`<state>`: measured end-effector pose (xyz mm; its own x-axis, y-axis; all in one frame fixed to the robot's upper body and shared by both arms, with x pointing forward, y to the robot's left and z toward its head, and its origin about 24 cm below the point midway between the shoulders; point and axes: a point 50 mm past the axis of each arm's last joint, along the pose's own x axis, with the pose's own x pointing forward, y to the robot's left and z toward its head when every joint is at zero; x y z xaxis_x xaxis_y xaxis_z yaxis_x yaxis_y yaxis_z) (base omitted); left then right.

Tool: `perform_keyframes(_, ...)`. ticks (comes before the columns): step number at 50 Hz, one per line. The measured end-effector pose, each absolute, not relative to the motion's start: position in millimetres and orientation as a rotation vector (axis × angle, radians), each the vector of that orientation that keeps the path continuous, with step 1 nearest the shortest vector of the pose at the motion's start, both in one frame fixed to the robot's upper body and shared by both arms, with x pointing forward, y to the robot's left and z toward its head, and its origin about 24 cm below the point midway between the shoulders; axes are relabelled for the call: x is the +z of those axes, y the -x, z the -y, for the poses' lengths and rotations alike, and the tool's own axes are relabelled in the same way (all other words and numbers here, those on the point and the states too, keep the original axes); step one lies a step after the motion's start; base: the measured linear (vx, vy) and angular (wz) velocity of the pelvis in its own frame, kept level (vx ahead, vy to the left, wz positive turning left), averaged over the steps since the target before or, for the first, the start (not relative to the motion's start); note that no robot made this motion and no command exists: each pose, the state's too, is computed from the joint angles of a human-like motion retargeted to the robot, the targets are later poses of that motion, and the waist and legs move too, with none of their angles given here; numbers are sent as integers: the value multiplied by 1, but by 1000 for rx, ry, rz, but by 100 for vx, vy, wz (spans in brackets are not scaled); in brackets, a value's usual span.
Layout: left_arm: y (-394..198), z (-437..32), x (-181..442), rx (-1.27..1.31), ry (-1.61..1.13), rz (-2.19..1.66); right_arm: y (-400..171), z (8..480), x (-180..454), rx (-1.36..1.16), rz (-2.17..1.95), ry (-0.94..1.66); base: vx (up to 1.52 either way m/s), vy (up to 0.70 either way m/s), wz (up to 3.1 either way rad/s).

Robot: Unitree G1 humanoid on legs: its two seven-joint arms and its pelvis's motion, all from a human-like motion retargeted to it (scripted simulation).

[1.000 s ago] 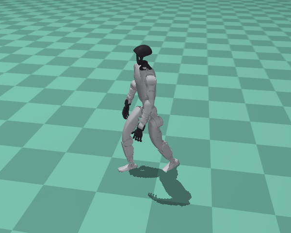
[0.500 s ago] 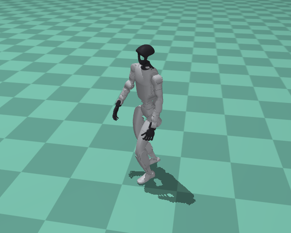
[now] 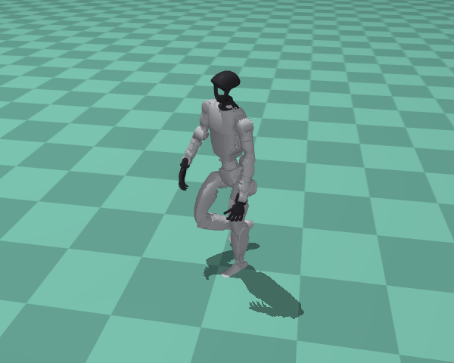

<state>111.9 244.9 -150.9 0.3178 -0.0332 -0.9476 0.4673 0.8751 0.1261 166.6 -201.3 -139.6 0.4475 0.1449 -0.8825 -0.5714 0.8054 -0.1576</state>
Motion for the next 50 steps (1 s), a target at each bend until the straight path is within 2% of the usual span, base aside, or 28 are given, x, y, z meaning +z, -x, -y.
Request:
perform_keyframes(17, -173, -248, -125, -318, -507, -994, -130, 201, -154, 418, -1112, 383, 52, -3, 15)
perform_keyframes(27, -131, -260, -139, -213, -362, -1108, -112, 205, -160, 398, -1170, 380, 53, -14, 13)
perform_keyframes(37, -121, -252, -145, -172, -313, -1131, -153, 215, -145, 289, -1053, 428, 47, -5, 13)
perform_keyframes(50, -76, -235, -163, -190, -237, -1274, -185, 212, -131, 240, -942, 389, 47, 13, 40)
